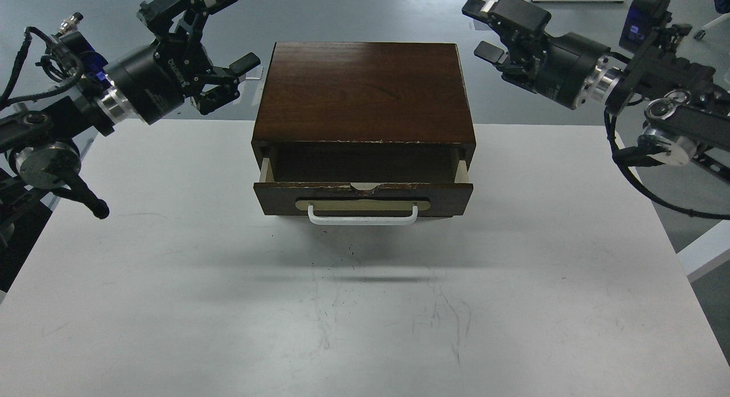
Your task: Put corn in drawer with both arms
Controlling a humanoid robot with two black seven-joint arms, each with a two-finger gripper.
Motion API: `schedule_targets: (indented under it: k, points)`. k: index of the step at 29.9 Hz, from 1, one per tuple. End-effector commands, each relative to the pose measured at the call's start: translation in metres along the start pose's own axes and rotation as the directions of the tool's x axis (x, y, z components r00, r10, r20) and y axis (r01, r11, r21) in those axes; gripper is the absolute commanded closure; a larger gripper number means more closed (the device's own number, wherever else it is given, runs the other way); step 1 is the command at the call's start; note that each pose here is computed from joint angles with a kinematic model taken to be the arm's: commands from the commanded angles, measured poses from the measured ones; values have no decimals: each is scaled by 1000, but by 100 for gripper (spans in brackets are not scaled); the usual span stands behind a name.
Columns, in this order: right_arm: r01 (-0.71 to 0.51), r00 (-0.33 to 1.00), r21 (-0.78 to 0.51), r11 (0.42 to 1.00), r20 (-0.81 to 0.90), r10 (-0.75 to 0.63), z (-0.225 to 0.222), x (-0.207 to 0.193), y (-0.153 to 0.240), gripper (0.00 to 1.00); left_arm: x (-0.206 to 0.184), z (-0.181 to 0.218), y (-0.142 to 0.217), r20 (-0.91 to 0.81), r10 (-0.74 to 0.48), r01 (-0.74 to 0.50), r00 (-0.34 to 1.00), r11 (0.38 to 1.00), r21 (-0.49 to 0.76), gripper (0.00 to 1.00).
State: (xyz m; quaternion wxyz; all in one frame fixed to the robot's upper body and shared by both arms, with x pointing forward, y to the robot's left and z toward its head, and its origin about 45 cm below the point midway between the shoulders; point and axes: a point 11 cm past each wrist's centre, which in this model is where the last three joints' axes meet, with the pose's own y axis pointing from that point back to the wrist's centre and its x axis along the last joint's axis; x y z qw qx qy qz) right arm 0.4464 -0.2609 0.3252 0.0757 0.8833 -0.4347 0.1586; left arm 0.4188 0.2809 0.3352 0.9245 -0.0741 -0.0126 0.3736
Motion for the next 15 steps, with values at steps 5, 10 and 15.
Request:
schedule_targets:
  k: [5,10,15]
  points:
    - [-207,926,-29,978,317,205,61,-3,36,0,6,-30,17,-118,89,-95,989,994,-45,1]
    - [-241,888,-59,969,389,245,84,-16,49,0,13,-46,34,-172,155,-167,973,984,-58,1]
    - [-245,862,-84,966,437,257,100,-30,58,0,18,-52,47,-196,195,-211,961,976,-62,1]
